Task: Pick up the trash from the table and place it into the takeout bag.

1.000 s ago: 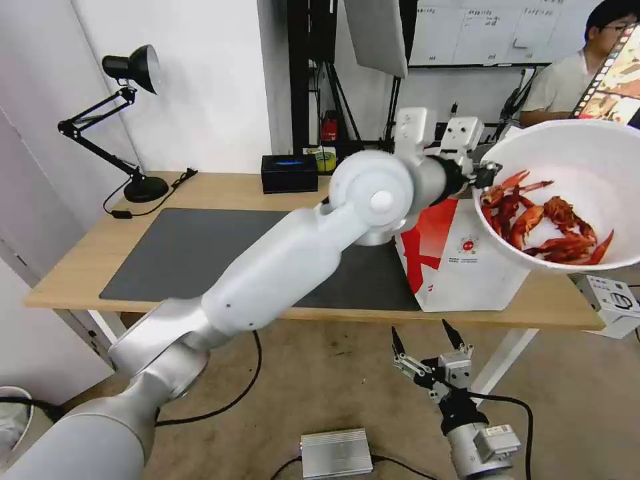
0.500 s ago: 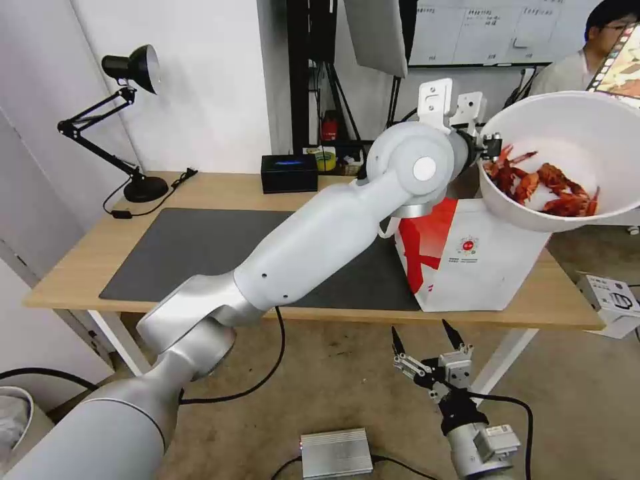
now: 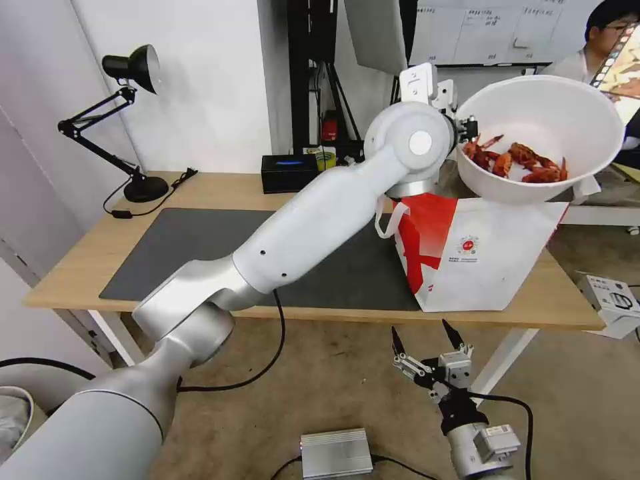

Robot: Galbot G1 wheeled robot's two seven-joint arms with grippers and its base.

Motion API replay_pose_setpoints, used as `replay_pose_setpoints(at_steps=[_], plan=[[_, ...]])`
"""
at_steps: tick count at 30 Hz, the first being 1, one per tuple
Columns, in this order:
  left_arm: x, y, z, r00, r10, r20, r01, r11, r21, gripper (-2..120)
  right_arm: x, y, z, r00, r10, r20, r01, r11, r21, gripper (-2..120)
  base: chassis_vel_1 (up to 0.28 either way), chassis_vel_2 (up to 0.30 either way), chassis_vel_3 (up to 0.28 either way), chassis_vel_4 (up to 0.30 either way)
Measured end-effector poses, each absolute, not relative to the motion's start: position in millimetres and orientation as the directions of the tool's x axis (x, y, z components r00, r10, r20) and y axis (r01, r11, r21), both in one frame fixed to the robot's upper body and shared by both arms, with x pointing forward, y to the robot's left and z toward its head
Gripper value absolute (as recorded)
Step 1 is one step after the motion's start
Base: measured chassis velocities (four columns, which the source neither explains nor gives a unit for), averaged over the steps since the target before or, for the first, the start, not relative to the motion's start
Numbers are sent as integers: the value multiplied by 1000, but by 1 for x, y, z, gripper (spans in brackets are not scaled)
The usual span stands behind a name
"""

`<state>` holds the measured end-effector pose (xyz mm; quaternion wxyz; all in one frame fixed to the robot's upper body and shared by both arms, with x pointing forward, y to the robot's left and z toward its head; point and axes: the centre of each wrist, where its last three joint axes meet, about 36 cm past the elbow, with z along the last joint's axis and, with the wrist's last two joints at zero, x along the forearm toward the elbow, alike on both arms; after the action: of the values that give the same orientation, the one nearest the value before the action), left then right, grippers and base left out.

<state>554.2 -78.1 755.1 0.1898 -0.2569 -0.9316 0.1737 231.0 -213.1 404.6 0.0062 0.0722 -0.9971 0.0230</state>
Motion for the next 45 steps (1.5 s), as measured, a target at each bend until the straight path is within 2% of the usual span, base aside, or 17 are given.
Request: replay_pose_setpoints(at_steps=[19, 30, 42, 45], plan=[[568, -84, 754, -845, 420, 331, 271, 870, -411, 0, 231, -213, 405, -989, -144, 16, -144, 989, -45, 100, 0, 0, 0, 0], [563, -95, 722, -837, 385, 390, 245, 900, -361, 0, 231, -213, 405, -989, -144, 16, -144, 989, -45, 100, 0, 0, 0, 0], [562, -96, 717, -831, 380, 406, 242, 904, -351, 0, 231, -213, 405, -989, -144, 16, -144, 989, -45, 100, 0, 0, 0, 0], [562, -96, 716, -827, 386, 409, 244, 901, -358, 11, 231, -213, 405, -989, -144, 16, -144, 989, -45, 100, 0, 0, 0, 0]])
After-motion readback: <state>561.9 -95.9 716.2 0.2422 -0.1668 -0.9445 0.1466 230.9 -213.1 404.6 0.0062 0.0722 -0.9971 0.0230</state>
